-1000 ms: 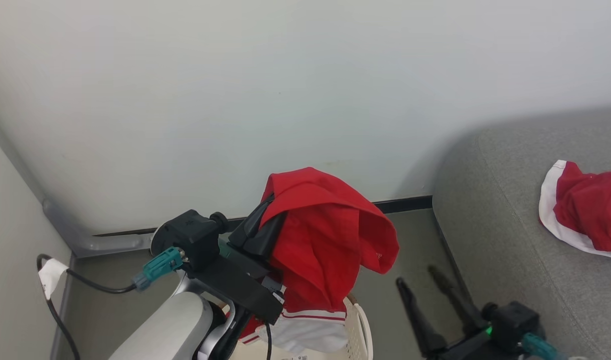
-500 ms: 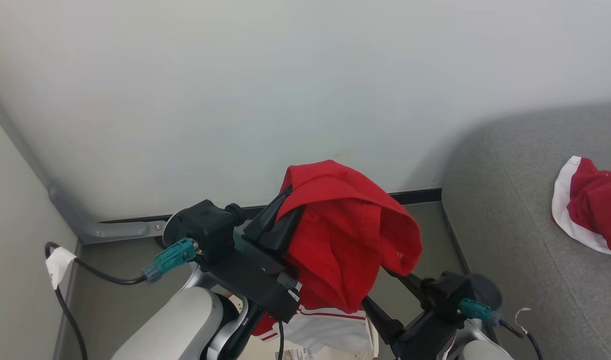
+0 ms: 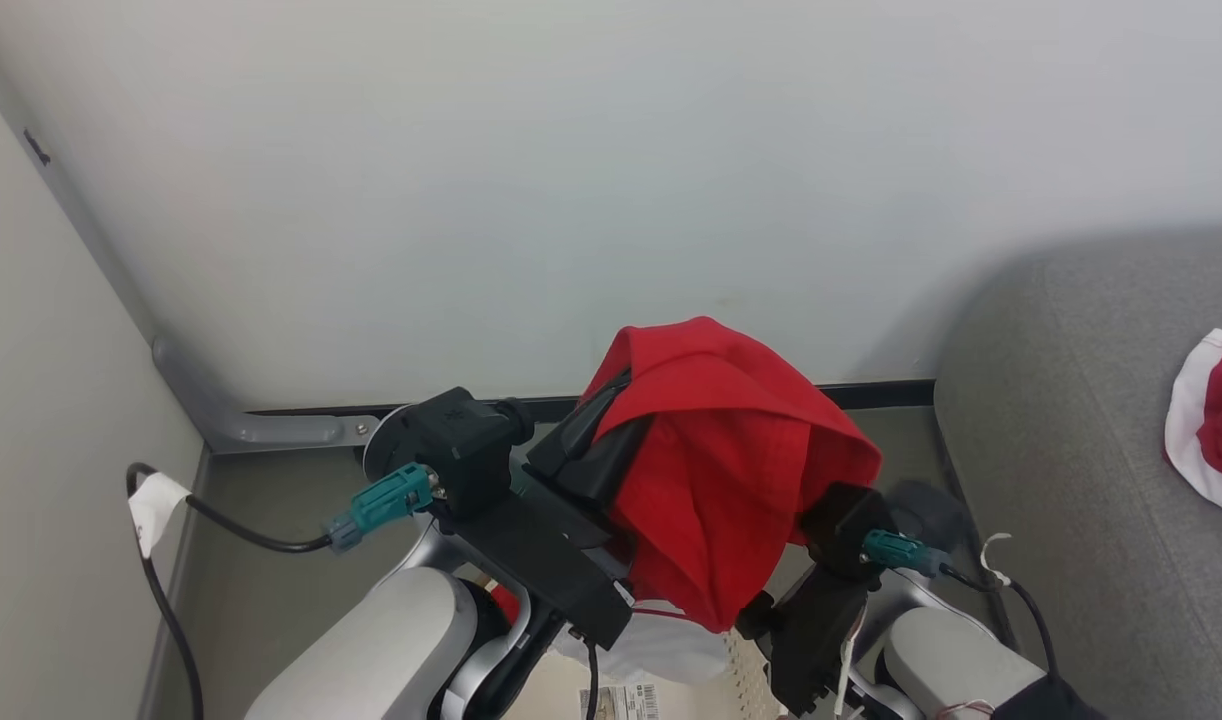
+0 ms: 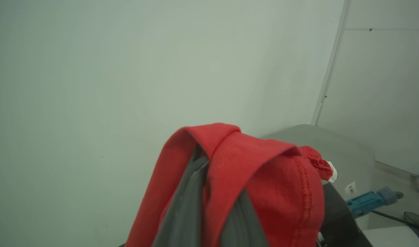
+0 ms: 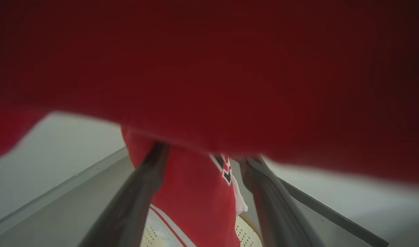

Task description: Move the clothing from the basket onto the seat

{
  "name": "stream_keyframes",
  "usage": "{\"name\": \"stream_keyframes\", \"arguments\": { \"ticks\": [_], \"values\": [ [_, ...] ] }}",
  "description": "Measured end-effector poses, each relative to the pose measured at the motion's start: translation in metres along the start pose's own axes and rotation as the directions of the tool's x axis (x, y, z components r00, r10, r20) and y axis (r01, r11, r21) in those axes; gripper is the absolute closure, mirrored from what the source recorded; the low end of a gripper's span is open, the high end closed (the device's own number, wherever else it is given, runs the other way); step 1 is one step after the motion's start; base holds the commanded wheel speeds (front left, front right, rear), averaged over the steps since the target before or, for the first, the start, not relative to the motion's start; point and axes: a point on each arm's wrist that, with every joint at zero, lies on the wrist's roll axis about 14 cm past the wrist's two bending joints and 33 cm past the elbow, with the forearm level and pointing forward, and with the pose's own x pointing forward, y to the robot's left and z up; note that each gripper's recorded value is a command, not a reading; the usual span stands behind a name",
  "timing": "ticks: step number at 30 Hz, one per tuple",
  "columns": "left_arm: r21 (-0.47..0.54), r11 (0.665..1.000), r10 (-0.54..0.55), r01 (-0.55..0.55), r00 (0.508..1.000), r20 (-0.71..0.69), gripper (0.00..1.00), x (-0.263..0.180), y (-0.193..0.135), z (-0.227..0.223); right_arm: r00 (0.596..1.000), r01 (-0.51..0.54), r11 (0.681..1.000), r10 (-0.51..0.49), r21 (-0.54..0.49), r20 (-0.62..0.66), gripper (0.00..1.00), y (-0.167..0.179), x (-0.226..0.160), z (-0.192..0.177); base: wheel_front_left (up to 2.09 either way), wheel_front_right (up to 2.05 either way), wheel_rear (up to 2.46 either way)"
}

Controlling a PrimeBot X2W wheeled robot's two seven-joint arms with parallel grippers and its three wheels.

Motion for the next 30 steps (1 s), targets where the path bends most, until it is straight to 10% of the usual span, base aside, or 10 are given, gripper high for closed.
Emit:
{"name": "stream_keyframes", "arguments": {
  "ticks": [15, 17, 30],
  "values": [
    [0.015, 0.999, 0.036, -0.036, 0.999, -0.006, 1.0, -0.011, 0.008, 0.006, 0.979, -0.202, 0.971, 0.2, -0.125, -0.027, 0.0, 0.039, 0.04, 0.011, 0.0, 0.0, 0.0],
    [0.02, 0.999, 0.048, -0.048, 0.999, -0.008, 1.0, -0.013, 0.012, 0.007, 0.977, -0.212, 0.97, 0.21, -0.115, -0.032, 1.0, 0.042, 0.044, 0.01, 0.0, 0.0, 0.0],
    [0.037, 0.987, 0.159, -0.158, 0.987, -0.034, 1.0, -0.029, 0.05, 0.001, 0.983, -0.185, 0.983, 0.184, -0.023, -0.01, 1.0, 0.038, 0.044, 0.007, 0.0, 0.0, 0.0]
  ]
}}
